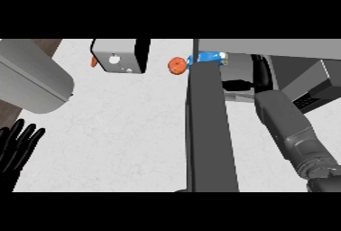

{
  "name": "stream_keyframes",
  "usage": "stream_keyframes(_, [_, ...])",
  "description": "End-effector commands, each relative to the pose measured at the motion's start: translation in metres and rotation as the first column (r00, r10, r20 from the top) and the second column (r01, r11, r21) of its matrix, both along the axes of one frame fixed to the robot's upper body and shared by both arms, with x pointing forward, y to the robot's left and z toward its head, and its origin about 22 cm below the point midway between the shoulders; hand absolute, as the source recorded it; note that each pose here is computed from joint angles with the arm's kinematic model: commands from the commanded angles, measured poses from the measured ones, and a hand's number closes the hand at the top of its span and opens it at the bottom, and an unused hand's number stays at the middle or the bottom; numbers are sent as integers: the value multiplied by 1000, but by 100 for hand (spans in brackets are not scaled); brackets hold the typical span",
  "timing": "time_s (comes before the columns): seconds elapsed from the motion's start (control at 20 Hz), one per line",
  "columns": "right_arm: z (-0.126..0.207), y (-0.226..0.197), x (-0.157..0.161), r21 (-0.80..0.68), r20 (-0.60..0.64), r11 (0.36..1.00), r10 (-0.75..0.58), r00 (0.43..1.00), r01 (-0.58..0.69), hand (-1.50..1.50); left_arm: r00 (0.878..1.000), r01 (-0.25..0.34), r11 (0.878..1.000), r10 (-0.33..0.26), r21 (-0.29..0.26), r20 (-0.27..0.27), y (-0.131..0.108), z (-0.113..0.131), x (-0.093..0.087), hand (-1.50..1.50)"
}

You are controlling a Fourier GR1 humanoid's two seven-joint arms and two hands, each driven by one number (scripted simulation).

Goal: Pick up the milk, place it into the microwave and close the microwave

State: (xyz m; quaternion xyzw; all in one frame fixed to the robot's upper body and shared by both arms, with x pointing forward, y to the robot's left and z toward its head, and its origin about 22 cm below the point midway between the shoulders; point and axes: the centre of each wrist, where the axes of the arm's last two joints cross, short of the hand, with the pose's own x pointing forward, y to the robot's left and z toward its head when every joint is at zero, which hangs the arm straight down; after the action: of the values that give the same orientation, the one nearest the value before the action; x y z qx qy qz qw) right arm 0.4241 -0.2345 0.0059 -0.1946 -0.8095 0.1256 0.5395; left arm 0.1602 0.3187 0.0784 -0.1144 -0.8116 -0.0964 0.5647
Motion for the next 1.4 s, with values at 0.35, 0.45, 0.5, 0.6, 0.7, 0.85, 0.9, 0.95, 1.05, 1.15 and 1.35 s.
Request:
stream_keyframes(0.35, [-68,-11,-48,300,-71,941,182,981,-153,-150,991,121,993,-121,1,-54,-46,0,10,150])
stream_keyframes(0.45, [-69,-17,-50,345,-89,919,234,968,-190,-150,988,138,990,-139,-9,-64,-53,1,19,150])
stream_keyframes(0.5, [-66,-2,-45,363,-74,911,236,969,-194,-150,989,130,991,-130,4,-71,-52,-3,20,150])
stream_keyframes(0.6, [-78,-3,-56,356,-78,911,249,965,-206,-150,986,132,991,-132,-6,-98,-62,3,20,150])
stream_keyframes(0.7, [-100,-11,-77,360,-64,915,220,973,-183,-150,986,148,989,-149,-15,-76,-76,-9,11,150])
stream_keyframes(0.85, [-123,-23,-105,372,-68,911,221,973,-180,-150,975,186,982,-189,-37,-117,-78,2,23,150])
stream_keyframes(0.9, [-115,-24,-99,365,-97,912,239,966,-189,-150,974,189,982,-188,-8,-129,-85,-6,22,150])
stream_keyframes(0.95, [-107,-22,-91,361,-82,912,239,968,-195,-150,976,189,982,-187,6,-114,-84,6,42,150])
stream_keyframes(1.05, [-115,-21,-102,366,-80,910,241,967,-197,-150,965,242,970,-238,25,-110,-105,-14,36,150])
stream_keyframes(1.15, [-129,-36,-124,371,-109,912,232,967,-178,-150,968,237,969,-229,71,-100,-106,-12,48,150])
stream_keyframes(1.35, [-140,-53,-158,378,-86,913,197,977,-151,-150,969,240,966,-234,96,-77,-130,-12,59,150])
